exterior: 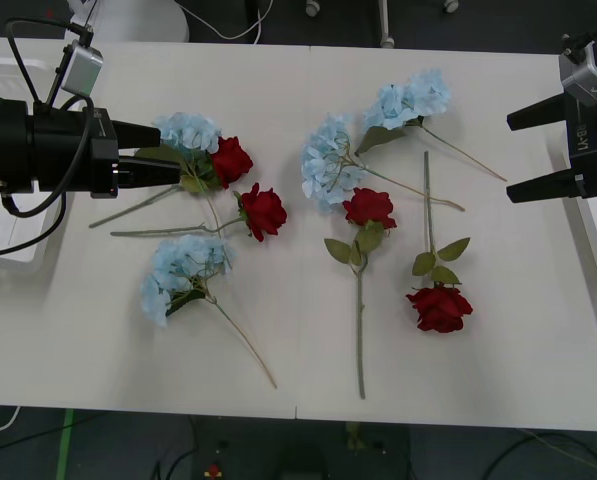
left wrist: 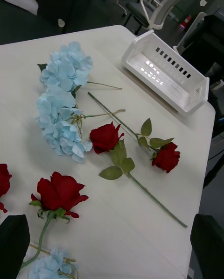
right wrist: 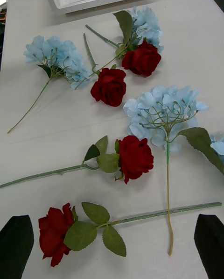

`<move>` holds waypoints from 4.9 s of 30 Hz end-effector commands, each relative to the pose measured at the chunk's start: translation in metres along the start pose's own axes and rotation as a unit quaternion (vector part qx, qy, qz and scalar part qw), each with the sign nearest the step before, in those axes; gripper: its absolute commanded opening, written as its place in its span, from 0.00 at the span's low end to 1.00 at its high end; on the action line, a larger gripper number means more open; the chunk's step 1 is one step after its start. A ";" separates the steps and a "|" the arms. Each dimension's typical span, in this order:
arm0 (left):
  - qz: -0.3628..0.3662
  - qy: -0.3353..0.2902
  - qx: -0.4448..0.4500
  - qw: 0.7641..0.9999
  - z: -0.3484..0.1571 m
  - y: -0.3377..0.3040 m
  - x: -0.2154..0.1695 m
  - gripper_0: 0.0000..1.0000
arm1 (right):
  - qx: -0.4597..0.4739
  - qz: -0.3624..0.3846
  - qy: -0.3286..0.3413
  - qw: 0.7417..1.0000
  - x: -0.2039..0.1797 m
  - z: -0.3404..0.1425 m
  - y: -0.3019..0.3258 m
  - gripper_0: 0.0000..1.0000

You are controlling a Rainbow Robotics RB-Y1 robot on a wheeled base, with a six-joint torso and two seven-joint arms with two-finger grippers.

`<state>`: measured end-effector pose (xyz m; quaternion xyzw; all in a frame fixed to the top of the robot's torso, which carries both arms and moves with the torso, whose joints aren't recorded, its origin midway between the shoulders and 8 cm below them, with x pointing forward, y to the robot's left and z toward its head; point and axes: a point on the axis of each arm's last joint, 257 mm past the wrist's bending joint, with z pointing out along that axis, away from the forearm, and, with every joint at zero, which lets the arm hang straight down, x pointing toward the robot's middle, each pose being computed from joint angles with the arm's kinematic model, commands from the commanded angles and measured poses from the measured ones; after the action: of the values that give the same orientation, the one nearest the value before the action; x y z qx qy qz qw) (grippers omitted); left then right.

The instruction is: Put the red flowers into the right box and the blue flowers into the left box

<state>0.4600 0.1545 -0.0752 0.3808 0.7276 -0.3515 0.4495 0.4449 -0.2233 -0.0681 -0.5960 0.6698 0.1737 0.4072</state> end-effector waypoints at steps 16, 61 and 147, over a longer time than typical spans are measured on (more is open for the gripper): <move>-0.020 0.011 -0.002 1.000 -0.007 -0.003 0.001 1.00 | 0.003 -0.034 -0.018 0.999 -0.024 -0.001 -0.005 1.00; -0.126 0.083 -0.178 0.972 -0.080 0.133 0.068 1.00 | 0.164 -0.087 0.110 0.976 -0.029 -0.004 -0.154 1.00; -0.344 -0.107 -0.166 0.918 0.029 0.053 -0.024 0.00 | 0.229 -0.169 0.277 0.918 0.039 0.149 -0.216 1.00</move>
<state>0.5297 0.1268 -0.1012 -0.0605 0.8245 -0.4096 0.3857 0.6832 -0.1808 -0.1904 -0.6299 0.6730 -0.2184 0.3203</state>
